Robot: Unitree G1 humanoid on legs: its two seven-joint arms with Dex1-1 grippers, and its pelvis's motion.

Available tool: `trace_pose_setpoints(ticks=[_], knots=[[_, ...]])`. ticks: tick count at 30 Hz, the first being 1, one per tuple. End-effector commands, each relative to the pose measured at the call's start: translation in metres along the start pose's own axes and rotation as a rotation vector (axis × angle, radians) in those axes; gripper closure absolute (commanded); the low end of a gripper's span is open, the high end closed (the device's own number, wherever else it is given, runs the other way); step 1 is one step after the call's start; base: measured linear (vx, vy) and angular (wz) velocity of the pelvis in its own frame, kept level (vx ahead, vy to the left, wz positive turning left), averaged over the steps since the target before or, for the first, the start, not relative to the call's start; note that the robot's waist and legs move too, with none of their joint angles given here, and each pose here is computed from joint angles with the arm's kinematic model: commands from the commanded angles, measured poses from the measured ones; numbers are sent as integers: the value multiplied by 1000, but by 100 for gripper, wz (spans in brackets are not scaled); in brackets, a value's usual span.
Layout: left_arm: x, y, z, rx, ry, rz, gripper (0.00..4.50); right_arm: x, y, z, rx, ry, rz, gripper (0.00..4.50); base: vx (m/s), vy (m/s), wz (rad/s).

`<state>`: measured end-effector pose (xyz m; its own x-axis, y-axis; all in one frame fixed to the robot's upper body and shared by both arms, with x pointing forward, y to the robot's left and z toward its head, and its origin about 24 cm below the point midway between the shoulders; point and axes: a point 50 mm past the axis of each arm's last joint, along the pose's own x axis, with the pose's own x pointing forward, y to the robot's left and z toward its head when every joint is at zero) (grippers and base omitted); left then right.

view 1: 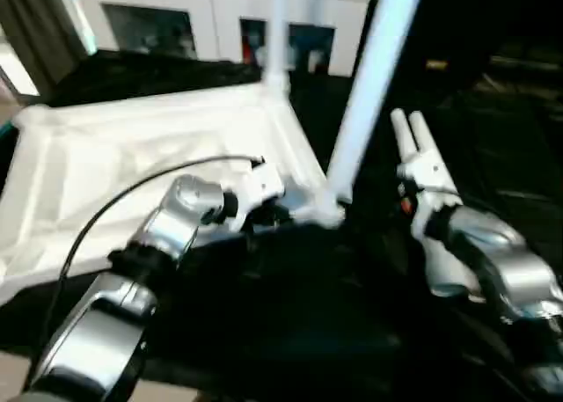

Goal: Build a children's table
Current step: Insert table leg to table base, then rotate leg to tighten

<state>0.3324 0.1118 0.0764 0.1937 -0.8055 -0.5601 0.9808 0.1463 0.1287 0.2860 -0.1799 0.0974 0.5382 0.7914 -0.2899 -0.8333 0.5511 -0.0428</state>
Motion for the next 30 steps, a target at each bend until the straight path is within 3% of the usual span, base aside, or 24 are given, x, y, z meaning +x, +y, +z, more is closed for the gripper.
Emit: trace_pose_setpoints(ticks=[1,5,13,26,29,30], knots=[[1,-11,0,12,-5,-105,450,-5,8,5,-14,14,97,7,0,0,0],[-3,-13,1,23,-6,-137,450,-10,13,4,-23,48,148,7,0,0,0],[-7,-18,-4,38,29,-153,450,-1,18,-6,-47,113,166,7,0,0,0],[-5,-18,-2,39,30,-134,450,20,20,-5,-58,75,134,7,0,0,0],[-5,-17,-2,39,32,-131,450,20,20,-8,-66,89,140,23,0,0,0],[-5,-17,-2,39,33,-130,450,20,20,-9,-71,97,143,52,0,0,0]])
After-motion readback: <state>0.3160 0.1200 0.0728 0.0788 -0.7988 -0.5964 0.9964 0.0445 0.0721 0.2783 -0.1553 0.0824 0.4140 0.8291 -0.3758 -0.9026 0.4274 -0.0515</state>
